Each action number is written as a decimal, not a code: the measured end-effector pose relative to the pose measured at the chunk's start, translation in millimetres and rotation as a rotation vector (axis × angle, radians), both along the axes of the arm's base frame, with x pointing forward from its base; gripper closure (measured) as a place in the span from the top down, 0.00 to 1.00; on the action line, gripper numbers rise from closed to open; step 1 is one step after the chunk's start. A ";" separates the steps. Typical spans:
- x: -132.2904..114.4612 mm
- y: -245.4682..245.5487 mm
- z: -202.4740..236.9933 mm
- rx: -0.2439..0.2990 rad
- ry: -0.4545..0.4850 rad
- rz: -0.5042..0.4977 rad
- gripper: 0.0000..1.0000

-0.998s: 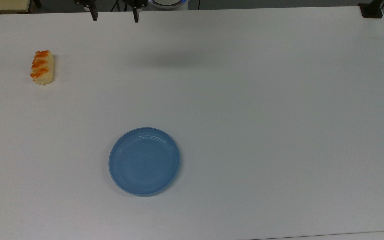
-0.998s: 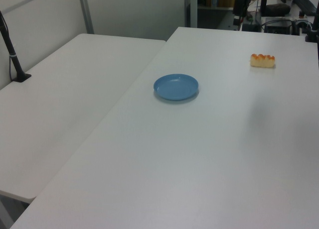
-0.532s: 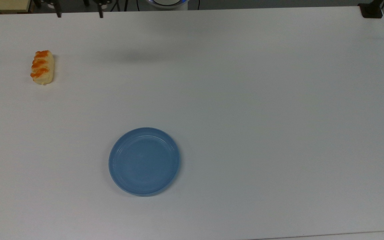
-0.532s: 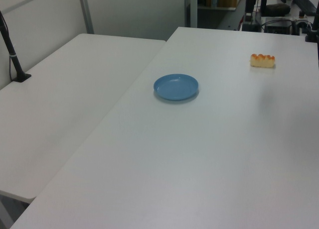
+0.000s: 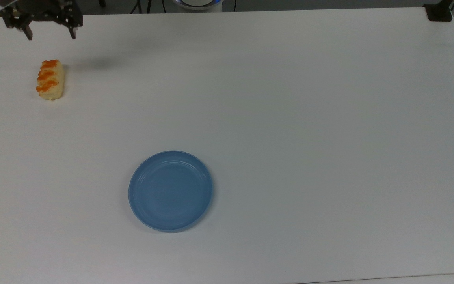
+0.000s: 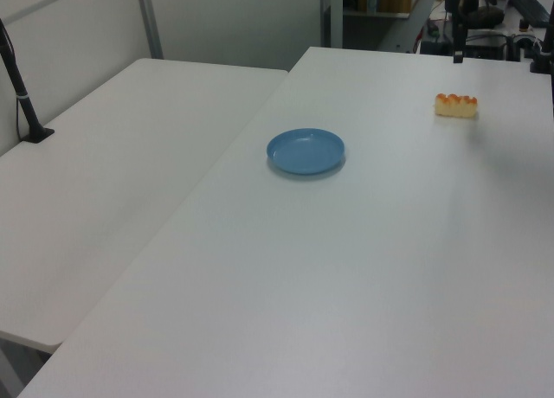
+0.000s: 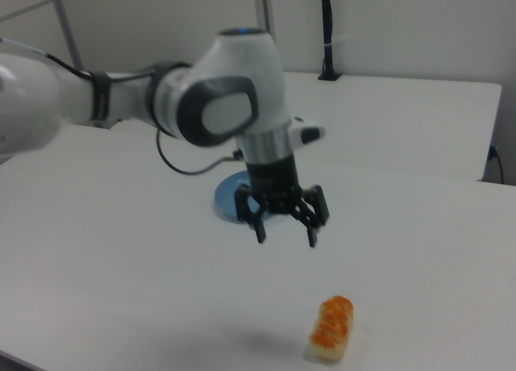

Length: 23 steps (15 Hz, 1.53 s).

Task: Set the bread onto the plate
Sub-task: 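Lower the gripper around the bread roll and close on it, then lift the held bread roll and carry it over the blue plate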

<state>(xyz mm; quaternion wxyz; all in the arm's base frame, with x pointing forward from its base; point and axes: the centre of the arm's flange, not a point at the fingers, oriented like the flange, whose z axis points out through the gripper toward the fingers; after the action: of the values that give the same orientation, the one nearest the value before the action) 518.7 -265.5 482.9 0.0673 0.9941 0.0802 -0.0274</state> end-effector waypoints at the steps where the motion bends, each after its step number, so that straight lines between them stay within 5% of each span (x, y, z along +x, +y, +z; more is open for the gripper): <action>1: 3.7 -5.2 -14.4 0.001 -0.004 -0.005 0.99; 6: 22.2 -16.8 -84.8 -0.018 -0.063 -0.012 0.99; 16: -7.6 -67.5 -135.2 -0.033 -0.061 -0.099 1.00; 23: -16.3 -81.6 -169.7 -0.005 -0.028 -0.175 0.85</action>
<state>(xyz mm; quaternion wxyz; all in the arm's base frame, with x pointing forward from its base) 502.4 -347.1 313.2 0.0684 0.9974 -0.0081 -0.0197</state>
